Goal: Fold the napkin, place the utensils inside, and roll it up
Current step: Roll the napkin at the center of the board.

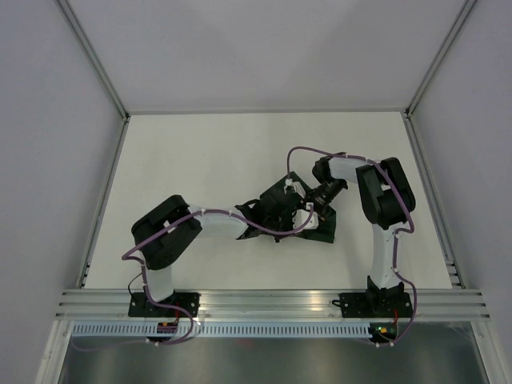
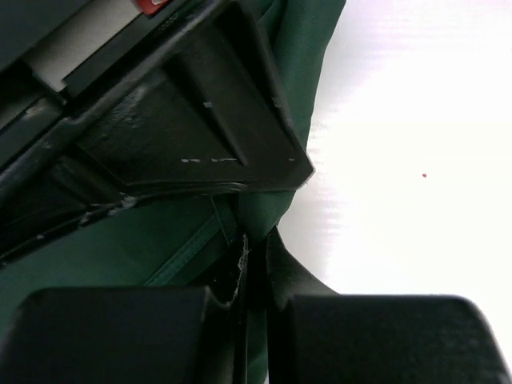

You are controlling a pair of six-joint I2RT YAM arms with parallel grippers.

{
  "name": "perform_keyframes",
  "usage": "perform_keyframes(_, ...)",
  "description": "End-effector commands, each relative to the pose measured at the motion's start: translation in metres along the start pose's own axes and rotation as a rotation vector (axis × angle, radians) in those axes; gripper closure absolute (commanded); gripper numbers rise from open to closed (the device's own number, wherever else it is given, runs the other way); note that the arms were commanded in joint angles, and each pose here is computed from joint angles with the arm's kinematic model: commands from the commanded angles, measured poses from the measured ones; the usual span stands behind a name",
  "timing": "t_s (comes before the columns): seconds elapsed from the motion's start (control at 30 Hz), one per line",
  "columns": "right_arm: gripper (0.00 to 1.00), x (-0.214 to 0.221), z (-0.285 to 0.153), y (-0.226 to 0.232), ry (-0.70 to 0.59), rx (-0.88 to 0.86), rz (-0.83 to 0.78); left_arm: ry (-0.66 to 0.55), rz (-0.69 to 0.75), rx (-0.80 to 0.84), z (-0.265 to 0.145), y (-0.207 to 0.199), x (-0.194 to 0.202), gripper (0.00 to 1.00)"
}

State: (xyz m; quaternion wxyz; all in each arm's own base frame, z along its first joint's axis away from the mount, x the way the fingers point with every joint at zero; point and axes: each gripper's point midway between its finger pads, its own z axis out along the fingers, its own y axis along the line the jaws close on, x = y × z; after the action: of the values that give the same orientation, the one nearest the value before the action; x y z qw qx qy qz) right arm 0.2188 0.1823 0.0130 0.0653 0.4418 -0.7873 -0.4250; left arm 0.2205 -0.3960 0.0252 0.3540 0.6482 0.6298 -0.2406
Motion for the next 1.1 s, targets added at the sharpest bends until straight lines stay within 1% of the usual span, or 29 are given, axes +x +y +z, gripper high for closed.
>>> perform_keyframes(0.0,0.62,-0.022,-0.013,-0.044,-0.048,0.223,-0.176,0.034,-0.164,0.168,0.011,-0.029,0.019,0.98)
perform_keyframes(0.07,0.54,-0.034,-0.023,-0.046,-0.1,0.277,-0.186,0.031,-0.217,0.212,0.012,-0.032,0.022,0.98)
perform_keyframes(0.13,0.52,-0.042,-0.037,-0.041,-0.155,0.337,-0.162,0.03,-0.25,0.243,0.011,-0.036,0.023,0.98)
perform_keyframes(0.17,0.49,-0.051,-0.043,-0.044,-0.196,0.377,-0.176,0.038,-0.27,0.254,0.012,-0.036,0.026,0.98)
perform_keyframes(0.23,0.45,-0.056,-0.057,-0.039,-0.259,0.429,-0.142,0.029,-0.312,0.287,0.011,-0.037,0.027,0.98)
perform_keyframes(0.27,0.44,-0.065,-0.065,-0.042,-0.302,0.464,-0.16,0.029,-0.328,0.298,0.011,-0.038,0.029,0.98)
perform_keyframes(0.33,0.44,-0.068,-0.079,-0.038,-0.365,0.507,-0.127,0.019,-0.375,0.329,0.009,-0.038,0.032,0.98)
perform_keyframes(0.37,0.44,-0.074,-0.087,-0.04,-0.403,0.532,-0.141,0.015,-0.395,0.341,0.009,-0.038,0.032,0.98)
perform_keyframes(0.5,0.44,-0.071,-0.115,-0.036,-0.512,0.605,-0.13,0.022,-0.48,0.374,0.008,-0.034,0.042,0.98)
perform_keyframes(0.53,0.44,-0.069,-0.12,-0.035,-0.52,0.616,-0.152,0.024,-0.506,0.378,0.008,-0.03,0.043,0.98)
perform_keyframes(0.6,0.44,-0.063,-0.122,-0.023,-0.514,0.617,-0.185,0.071,-0.564,0.411,0.01,-0.031,0.049,0.98)
perform_keyframes(0.67,0.44,-0.059,-0.126,-0.009,-0.518,0.637,-0.25,0.115,-0.604,0.425,0.011,-0.027,0.051,0.98)
perform_keyframes(0.73,0.43,-0.046,-0.117,-0.004,-0.498,0.652,-0.274,0.146,-0.636,0.443,0.015,-0.028,0.058,0.98)
perform_keyframes(0.77,0.43,-0.046,-0.121,0.003,-0.497,0.686,-0.33,0.151,-0.652,0.446,0.016,-0.025,0.057,0.98)
perform_keyframes(0.8,0.43,-0.036,-0.109,0.003,-0.461,0.696,-0.34,0.153,-0.669,0.455,0.016,-0.025,0.056,0.98)
perform_keyframes(0.83,0.43,-0.034,-0.106,0.005,-0.451,0.713,-0.368,0.159,-0.687,0.469,0.018,-0.027,0.059,0.98)
perform_keyframes(0.87,0.43,-0.027,-0.092,0.012,-0.424,0.715,-0.418,0.161,-0.697,0.477,0.019,-0.027,0.058,0.98)
perform_keyframes(0.9,0.43,-0.021,-0.089,0.009,-0.394,0.758,-0.43,0.159,-0.711,0.489,0.02,-0.028,0.058,0.98)
perform_keyframes(0.93,0.43,-0.018,-0.083,0.01,-0.38,0.778,-0.455,0.168,-0.721,0.494,0.021,-0.029,0.061,0.98)
perform_keyframes(0.97,0.42,-0.023,-0.086,0.014,-0.399,0.829,-0.51,0.173,-0.731,0.494,0.022,-0.029,0.061,0.98)
perform_keyframes(1.0,0.41,-0.014,-0.067,0.015,-0.363,0.817,-0.536,0.183,-0.742,0.501,0.022,-0.031,0.063,0.98)
perform_keyframes(1.03,0.4,-0.014,-0.067,0.013,-0.364,0.849,-0.562,0.19,-0.755,0.513,0.023,-0.033,0.064,0.98)
perform_keyframes(1.07,0.39,-0.01,-0.059,0.017,-0.353,0.845,-0.587,0.198,-0.765,0.52,0.024,-0.033,0.067,0.98)
